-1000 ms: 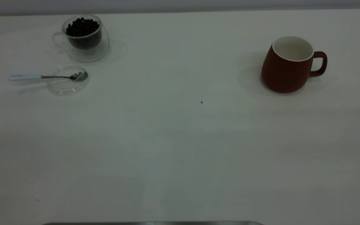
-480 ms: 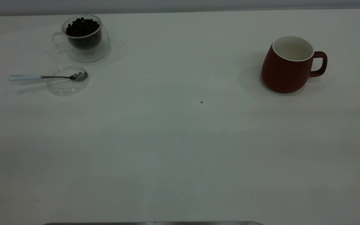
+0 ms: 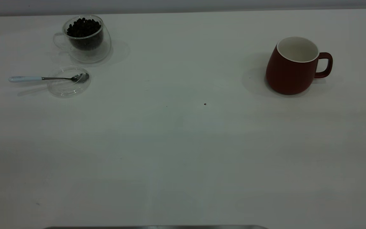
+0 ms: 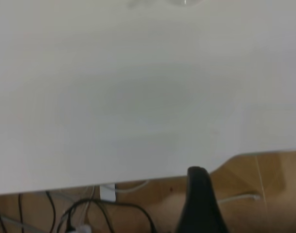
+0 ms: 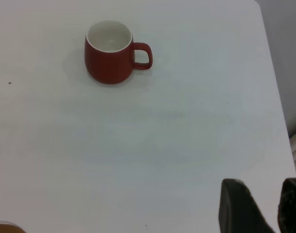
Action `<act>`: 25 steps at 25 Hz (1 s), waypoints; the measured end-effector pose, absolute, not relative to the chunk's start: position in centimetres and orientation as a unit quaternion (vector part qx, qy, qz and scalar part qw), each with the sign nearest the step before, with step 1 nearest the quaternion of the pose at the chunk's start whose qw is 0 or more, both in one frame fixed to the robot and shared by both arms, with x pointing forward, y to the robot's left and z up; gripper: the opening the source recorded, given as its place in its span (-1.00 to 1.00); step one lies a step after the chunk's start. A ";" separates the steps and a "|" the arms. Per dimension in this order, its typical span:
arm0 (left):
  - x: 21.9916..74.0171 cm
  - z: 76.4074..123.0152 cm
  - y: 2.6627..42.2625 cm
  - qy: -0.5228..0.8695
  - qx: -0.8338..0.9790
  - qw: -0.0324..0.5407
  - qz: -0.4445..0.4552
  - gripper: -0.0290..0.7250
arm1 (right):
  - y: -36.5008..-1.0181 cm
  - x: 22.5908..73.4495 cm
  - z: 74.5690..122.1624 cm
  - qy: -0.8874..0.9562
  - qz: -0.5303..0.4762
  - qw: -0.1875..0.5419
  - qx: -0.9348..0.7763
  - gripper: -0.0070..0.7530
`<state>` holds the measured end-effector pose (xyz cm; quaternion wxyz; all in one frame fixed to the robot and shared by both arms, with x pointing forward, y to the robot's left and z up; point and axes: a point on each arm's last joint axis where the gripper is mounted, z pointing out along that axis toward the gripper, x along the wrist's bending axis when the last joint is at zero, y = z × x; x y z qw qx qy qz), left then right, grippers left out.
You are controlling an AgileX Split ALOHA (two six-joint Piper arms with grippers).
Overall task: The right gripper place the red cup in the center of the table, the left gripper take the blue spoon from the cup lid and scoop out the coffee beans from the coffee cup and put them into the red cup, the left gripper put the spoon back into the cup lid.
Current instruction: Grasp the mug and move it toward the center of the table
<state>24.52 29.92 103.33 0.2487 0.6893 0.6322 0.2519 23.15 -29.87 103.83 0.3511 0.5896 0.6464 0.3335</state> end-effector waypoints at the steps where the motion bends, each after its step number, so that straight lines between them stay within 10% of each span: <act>1: 24.4 103.3 29.9 0.631 0.688 0.253 0.256 0.66 | -29.9 23.2 103.8 0.646 0.333 0.351 0.590 -0.35; 25: 22.8 103.3 29.9 0.615 0.672 0.289 0.295 0.66 | -29.9 23.2 104.3 0.642 0.341 0.359 0.585 -0.14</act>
